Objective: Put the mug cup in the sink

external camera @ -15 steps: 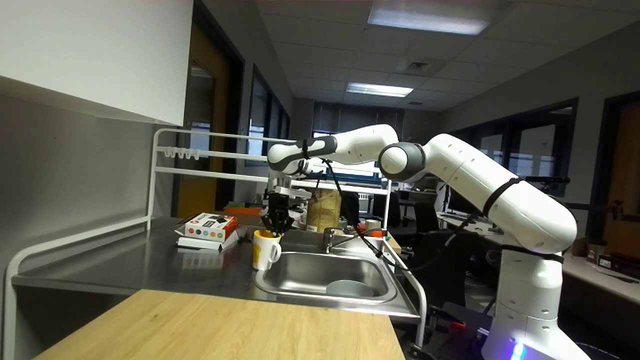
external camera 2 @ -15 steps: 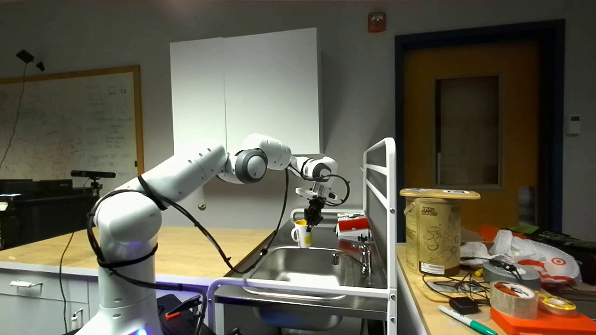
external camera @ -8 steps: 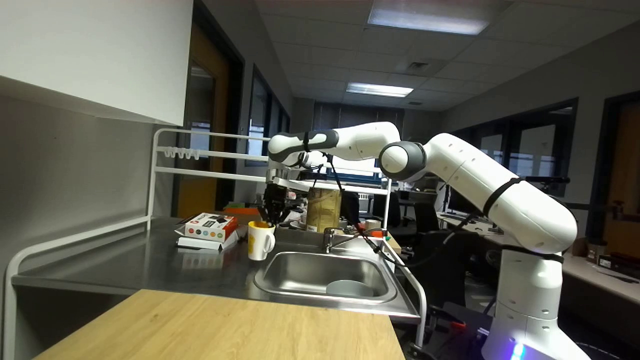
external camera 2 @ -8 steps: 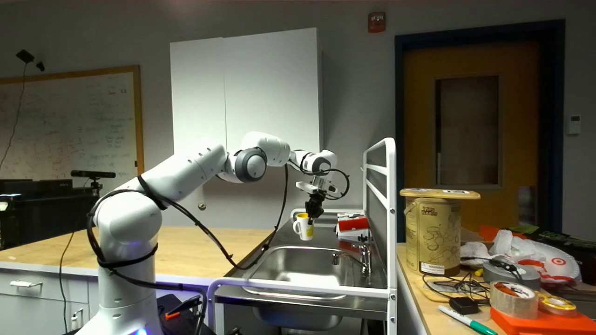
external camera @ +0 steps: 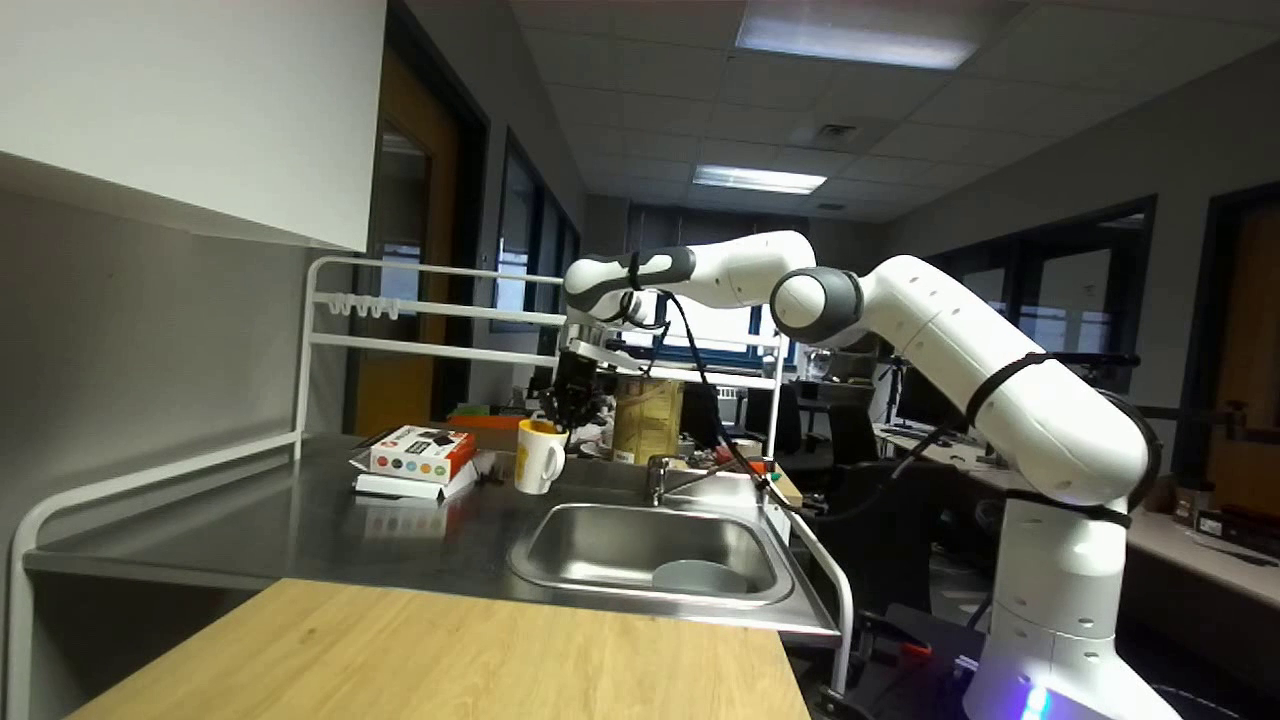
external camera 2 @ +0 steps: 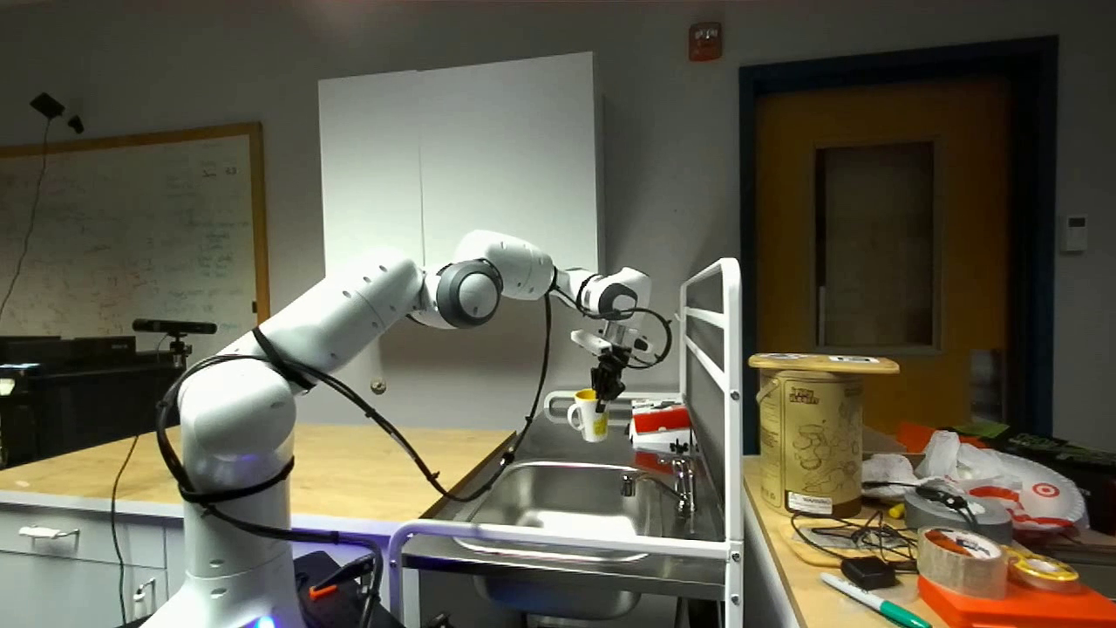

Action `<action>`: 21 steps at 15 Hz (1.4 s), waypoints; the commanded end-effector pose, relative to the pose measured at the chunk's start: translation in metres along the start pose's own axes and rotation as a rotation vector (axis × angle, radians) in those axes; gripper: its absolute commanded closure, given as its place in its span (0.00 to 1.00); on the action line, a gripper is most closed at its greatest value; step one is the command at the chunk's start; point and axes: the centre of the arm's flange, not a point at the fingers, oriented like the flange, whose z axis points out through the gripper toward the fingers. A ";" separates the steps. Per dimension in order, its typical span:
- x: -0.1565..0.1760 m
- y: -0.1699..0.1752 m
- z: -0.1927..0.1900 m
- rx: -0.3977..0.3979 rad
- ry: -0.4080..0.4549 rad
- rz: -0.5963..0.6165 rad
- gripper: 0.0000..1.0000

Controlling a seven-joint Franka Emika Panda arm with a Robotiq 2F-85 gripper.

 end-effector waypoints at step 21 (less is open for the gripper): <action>-0.093 0.123 0.112 -0.200 -0.101 0.359 0.95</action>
